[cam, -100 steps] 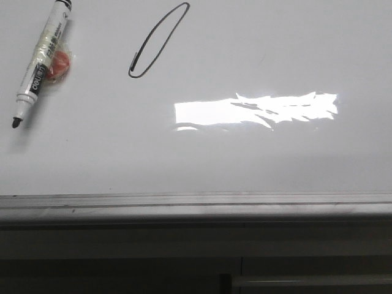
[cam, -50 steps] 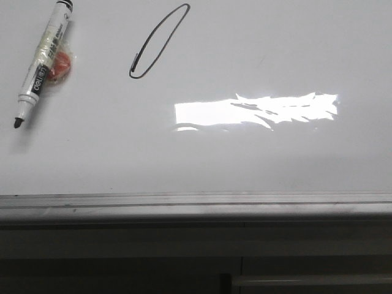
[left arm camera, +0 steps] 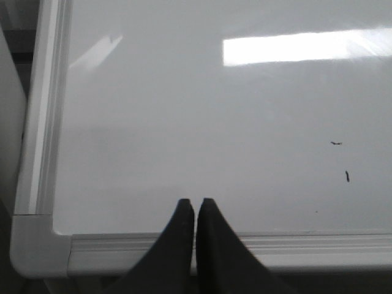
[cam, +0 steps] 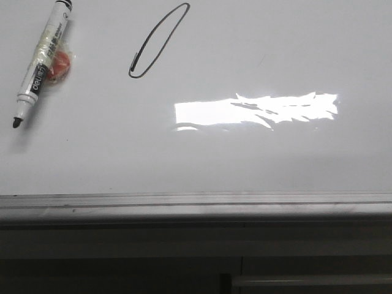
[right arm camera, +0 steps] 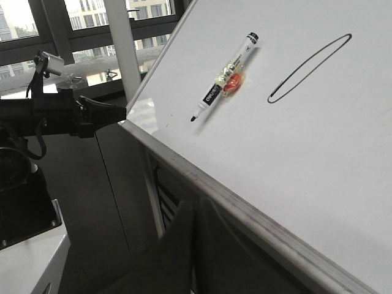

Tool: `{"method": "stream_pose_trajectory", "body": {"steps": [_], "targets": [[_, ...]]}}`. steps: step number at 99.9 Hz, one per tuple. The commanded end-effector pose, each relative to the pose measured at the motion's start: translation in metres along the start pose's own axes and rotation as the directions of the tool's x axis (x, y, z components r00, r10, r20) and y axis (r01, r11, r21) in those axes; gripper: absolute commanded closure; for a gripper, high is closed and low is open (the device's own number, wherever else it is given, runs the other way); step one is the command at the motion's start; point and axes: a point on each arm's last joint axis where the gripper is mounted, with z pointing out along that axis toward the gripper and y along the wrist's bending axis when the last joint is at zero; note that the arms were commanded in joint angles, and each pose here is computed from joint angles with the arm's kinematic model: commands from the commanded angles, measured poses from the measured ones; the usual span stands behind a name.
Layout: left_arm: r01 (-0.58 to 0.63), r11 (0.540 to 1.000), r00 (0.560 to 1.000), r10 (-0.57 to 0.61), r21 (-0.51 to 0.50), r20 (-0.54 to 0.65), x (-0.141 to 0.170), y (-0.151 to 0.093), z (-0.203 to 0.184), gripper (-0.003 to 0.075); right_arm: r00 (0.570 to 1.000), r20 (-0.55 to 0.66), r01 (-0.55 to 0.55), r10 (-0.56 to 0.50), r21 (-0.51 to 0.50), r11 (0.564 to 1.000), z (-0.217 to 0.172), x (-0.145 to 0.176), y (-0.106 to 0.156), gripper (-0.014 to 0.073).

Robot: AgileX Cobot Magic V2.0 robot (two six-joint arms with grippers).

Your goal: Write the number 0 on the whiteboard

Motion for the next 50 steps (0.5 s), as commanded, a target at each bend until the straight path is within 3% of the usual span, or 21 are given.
{"method": "stream_pose_trajectory", "body": {"steps": [1, 50], "targets": [[0.009, 1.0, 0.999, -0.009, 0.003, 0.052, 0.0039, -0.0003, 0.0013, 0.074, 1.0, 0.021, -0.011, 0.011, 0.008, 1.0, 0.0001, -0.0078, -0.0003, 0.0664], [0.009, 1.0, 0.999, -0.009, 0.003, 0.052, 0.0039, -0.0003, 0.0013, 0.074, 1.0, 0.021, -0.012, 0.012, 0.014, 1.0, 0.0002, -0.0074, -0.0009, 0.0664]]}}
